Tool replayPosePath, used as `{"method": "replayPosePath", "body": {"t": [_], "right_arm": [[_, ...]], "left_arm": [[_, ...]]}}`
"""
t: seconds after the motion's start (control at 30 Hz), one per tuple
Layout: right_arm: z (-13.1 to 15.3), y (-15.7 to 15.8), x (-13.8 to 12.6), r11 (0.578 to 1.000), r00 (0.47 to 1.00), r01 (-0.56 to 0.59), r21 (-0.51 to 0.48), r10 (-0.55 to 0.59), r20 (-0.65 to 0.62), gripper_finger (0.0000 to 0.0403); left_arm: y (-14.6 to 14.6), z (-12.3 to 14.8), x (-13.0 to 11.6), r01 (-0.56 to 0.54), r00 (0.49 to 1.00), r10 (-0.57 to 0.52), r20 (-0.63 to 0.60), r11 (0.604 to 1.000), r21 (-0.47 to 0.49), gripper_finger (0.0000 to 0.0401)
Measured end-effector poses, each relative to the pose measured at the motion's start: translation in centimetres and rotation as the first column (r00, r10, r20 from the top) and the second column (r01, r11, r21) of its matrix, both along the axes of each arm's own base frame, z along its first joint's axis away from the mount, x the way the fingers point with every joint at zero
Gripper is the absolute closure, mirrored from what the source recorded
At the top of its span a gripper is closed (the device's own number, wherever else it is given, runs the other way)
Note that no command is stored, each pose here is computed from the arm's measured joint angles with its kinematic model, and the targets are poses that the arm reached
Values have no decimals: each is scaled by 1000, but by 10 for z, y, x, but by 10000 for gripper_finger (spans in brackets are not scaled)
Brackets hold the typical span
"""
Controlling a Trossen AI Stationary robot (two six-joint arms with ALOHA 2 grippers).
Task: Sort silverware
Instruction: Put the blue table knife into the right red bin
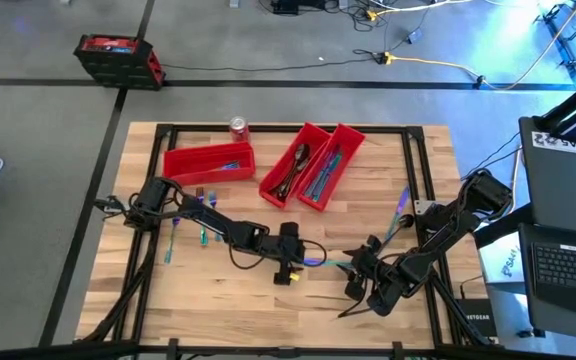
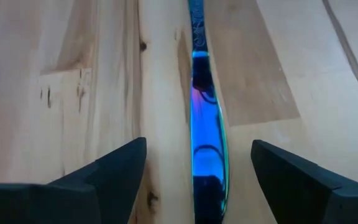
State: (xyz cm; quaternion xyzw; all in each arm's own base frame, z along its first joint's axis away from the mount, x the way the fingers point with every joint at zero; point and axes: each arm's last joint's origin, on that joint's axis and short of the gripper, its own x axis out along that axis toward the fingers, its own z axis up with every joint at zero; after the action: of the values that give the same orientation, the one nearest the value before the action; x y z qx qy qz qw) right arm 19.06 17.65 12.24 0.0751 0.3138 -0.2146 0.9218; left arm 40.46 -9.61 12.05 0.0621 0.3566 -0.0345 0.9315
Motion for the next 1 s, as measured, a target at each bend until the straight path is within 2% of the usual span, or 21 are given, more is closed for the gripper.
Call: {"method": "replayPosePath", "body": {"t": [0.4, 0.73, 0.8, 1.0], "right_arm": [[1, 0, 0, 1000, 1000, -1, 0, 1, -2, 214], [2, -1, 0, 1000, 1000, -3, -10, 3, 4, 214], [2, -1, 0, 1000, 1000, -3, -10, 3, 4, 214], [2, -1, 0, 1000, 1000, -3, -10, 3, 4, 214]], "left_arm": [[0, -1, 0, 6, 1000, -6, -11, 999, -34, 123], [-6, -16, 1, -23, 999, 21, -29, 997, -74, 125], [-6, -16, 1, -28, 999, 26, -27, 997, -70, 133], [-2, -14, 3, -37, 999, 36, -20, 997, -72, 193]]}}
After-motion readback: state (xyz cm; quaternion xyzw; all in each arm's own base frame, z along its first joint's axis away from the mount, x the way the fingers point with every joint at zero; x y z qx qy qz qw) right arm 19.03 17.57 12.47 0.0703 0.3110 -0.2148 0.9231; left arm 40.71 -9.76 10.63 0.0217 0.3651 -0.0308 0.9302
